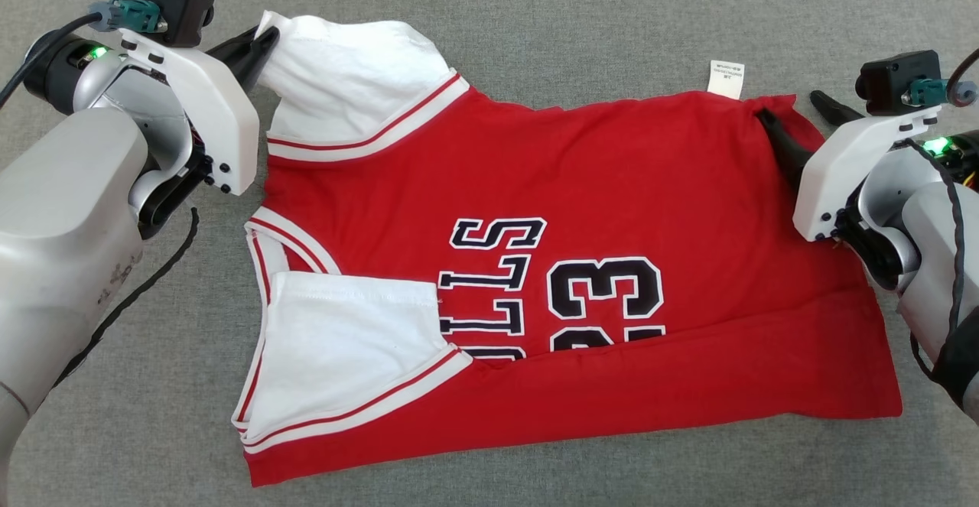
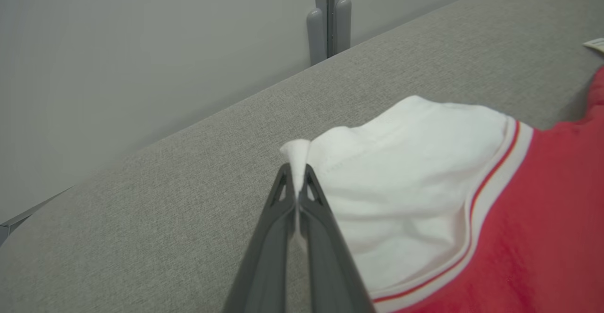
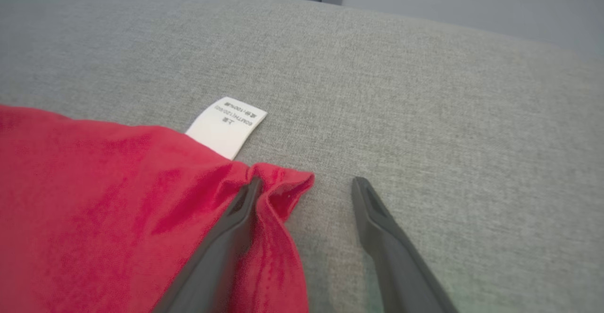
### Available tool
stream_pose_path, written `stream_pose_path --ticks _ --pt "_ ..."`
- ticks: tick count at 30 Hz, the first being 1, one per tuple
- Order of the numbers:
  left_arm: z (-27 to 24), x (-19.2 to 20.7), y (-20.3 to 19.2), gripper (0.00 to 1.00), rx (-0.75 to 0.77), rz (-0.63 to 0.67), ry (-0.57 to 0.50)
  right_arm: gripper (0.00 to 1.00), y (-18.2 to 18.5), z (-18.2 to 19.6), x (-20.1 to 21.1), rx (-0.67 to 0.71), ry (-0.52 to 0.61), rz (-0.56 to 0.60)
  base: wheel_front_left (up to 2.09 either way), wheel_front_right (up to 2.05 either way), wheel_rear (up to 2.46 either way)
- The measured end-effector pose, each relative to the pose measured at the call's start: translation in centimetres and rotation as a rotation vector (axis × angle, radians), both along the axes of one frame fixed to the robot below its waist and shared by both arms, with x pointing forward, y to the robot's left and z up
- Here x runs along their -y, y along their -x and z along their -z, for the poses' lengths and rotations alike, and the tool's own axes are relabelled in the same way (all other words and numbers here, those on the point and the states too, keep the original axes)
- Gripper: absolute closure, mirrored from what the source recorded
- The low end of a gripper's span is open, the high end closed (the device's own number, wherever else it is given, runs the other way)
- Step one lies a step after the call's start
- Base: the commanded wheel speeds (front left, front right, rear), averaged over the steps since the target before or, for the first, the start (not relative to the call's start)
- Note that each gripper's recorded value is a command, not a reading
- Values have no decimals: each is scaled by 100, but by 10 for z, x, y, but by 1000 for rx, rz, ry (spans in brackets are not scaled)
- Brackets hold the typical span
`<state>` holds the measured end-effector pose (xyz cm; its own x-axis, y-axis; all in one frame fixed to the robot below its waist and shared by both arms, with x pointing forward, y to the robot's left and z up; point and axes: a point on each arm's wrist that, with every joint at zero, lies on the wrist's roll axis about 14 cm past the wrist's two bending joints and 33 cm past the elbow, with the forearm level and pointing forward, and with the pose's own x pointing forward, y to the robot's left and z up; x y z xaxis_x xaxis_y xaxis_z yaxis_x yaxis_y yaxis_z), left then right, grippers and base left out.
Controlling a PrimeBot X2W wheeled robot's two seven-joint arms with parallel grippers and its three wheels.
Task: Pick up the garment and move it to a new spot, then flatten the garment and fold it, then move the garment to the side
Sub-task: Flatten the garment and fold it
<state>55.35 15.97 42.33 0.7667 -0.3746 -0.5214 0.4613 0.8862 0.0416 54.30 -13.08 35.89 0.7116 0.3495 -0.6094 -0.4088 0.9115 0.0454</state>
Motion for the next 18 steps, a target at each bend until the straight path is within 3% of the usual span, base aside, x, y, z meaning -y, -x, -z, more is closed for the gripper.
stream_pose_path --ticks 1,18 --pt "0 0 0 100 0 -1 -1 100 0 0 -1 -4 -1 -2 0 0 0" --pt "-8 -17 -19 100 92 -76 16 100 -24 -11 31 103 4 91 0 0 0"
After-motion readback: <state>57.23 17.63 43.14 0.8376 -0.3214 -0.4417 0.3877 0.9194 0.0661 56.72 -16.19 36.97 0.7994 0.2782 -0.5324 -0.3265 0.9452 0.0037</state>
